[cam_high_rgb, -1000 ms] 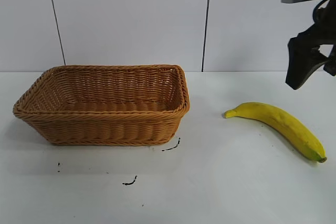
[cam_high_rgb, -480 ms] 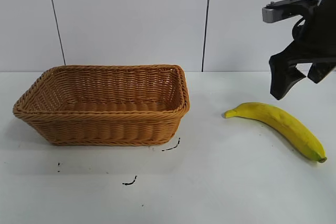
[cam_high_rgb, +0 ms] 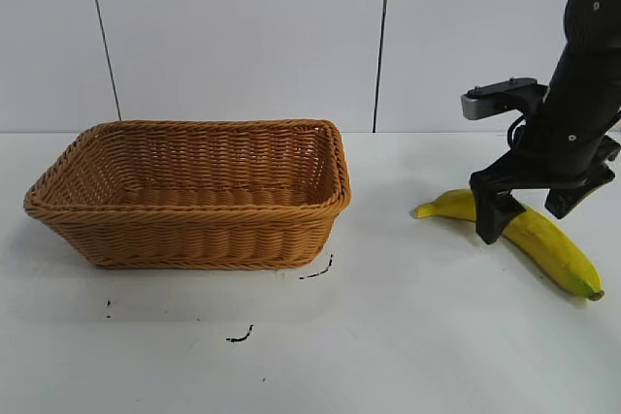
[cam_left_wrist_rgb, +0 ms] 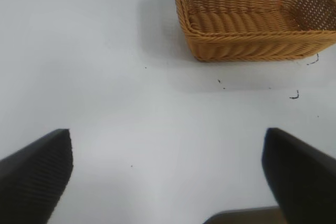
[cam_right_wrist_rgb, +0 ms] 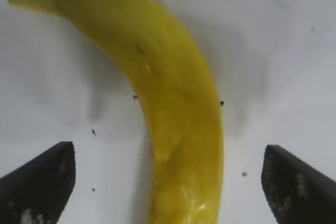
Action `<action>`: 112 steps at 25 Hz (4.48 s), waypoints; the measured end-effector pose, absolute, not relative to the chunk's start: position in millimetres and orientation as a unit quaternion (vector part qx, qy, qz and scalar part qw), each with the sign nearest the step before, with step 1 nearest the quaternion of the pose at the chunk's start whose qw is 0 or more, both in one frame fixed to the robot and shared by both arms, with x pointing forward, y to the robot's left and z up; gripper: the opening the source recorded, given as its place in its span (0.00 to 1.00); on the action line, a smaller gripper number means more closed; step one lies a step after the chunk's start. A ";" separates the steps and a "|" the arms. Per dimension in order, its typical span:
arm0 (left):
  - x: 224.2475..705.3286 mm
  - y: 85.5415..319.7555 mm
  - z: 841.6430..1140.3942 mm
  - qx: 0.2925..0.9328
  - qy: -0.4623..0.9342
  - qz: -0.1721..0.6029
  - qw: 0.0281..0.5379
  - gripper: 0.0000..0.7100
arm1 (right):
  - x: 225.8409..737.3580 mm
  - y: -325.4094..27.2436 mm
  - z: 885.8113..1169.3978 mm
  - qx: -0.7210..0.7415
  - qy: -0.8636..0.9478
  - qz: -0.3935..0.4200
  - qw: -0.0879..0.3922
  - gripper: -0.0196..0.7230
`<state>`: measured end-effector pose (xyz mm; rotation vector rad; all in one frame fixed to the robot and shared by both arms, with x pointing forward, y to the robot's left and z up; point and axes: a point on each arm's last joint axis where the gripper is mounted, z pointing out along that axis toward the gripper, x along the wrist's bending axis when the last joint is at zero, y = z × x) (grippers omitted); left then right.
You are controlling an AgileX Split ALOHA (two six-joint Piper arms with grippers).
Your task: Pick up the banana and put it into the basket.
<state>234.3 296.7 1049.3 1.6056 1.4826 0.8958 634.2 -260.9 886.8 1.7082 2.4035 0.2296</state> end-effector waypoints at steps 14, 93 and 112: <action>234.3 296.7 1049.3 0.629 0.581 0.351 0.380 0.98 | 633.8 -263.4 879.0 0.587 0.802 0.061 0.091 0.45; 234.3 296.7 1049.3 0.629 0.581 0.351 0.380 0.98 | 662.8 8.3 1014.9 0.328 0.904 0.221 0.164 0.95; 234.3 296.7 1049.3 0.629 0.581 0.351 0.380 0.98 | 741.0 -224.8 1021.3 0.644 0.739 0.127 0.150 0.95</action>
